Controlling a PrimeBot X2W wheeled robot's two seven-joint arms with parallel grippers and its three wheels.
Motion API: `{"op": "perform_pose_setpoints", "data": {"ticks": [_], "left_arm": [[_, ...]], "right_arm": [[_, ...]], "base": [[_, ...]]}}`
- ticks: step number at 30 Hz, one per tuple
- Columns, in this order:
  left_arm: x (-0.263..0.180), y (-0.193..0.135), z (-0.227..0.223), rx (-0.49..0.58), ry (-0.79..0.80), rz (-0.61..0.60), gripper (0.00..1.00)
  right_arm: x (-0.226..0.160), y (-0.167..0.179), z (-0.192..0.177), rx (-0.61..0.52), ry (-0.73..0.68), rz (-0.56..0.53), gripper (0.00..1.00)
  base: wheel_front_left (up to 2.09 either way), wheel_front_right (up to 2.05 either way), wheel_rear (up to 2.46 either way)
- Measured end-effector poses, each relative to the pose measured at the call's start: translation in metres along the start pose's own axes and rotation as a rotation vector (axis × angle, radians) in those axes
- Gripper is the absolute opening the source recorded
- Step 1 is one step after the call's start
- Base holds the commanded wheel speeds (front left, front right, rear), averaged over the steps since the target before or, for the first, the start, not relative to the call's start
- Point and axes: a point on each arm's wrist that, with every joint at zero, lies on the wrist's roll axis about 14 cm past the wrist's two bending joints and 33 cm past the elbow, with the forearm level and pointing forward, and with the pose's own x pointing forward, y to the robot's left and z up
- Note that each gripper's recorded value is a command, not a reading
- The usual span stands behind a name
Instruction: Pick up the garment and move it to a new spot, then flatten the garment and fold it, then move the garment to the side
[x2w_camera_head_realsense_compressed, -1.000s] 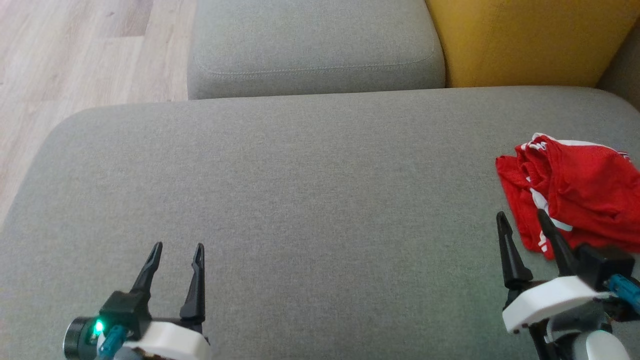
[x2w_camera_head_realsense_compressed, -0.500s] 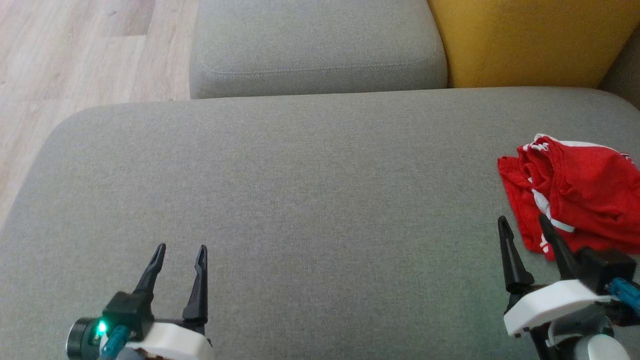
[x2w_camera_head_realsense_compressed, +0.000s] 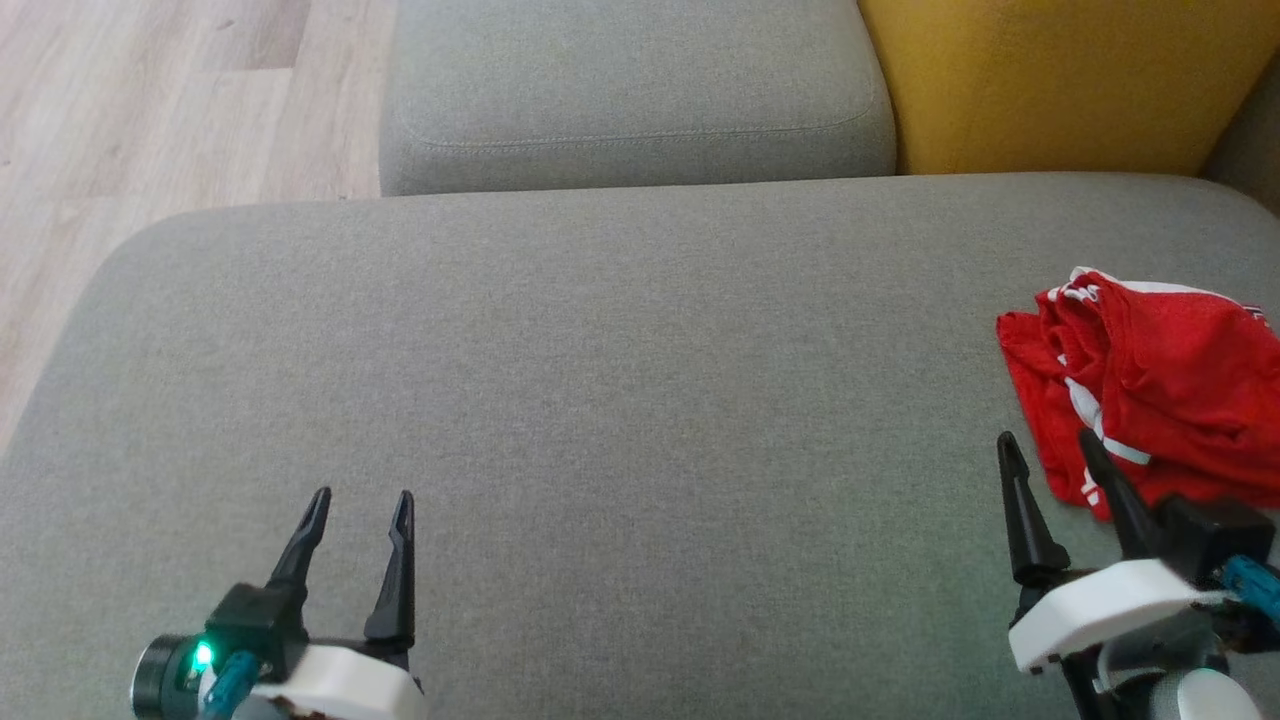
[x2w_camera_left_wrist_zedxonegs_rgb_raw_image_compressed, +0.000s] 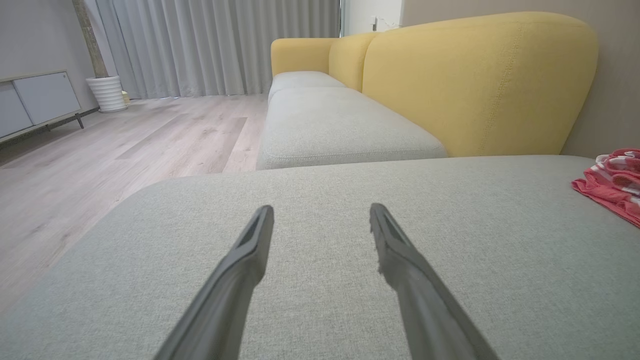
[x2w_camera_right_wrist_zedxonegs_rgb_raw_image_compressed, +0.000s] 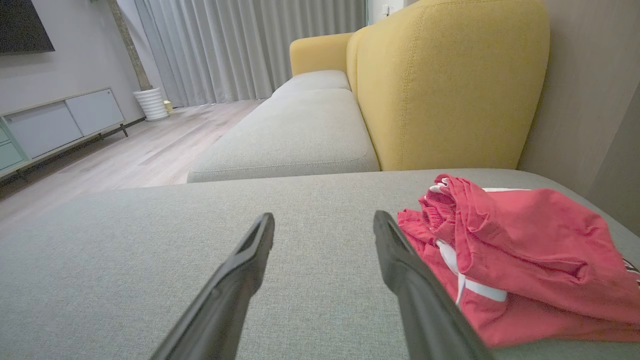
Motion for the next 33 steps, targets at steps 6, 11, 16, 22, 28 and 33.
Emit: {"op": "perform_pose_setpoints", "data": {"ticks": [6, 11, 16, 22, 28, 33], "left_arm": [[-0.001, 0.001, -0.001, -0.005, 0.003, 0.006, 1.0], [-0.001, 0.0, -0.002, -0.006, 0.006, 0.003, 1.0], [-0.007, -0.003, -0.019, -0.012, 0.063, 0.003, 0.0], [-0.019, -0.005, -0.043, -0.069, 0.148, 0.014, 0.0], [-0.017, -0.002, -0.045, -0.137, 0.166, 0.031, 0.0], [-0.016, 0.002, -0.051, -0.207, 0.194, 0.049, 0.0]], "right_arm": [[0.001, 0.001, 0.0, 0.005, 0.0, 0.004, 1.0], [0.002, 0.001, -0.001, 0.007, 0.003, 0.004, 1.0], [0.0, -0.001, -0.019, 0.015, 0.059, -0.002, 0.0], [-0.009, -0.004, -0.044, 0.07, 0.128, -0.015, 0.0], [-0.009, -0.005, -0.044, 0.14, 0.124, -0.019, 0.0], [-0.009, -0.006, -0.047, 0.212, 0.125, -0.026, 0.0]], "base": [[0.0, 0.0, 0.0], [0.0, 0.0, 0.0], [0.0, 0.0, 0.0], [0.0, 0.0, 0.0], [0.0, 0.0, 0.0], [0.0, 0.0, 0.0]]}}
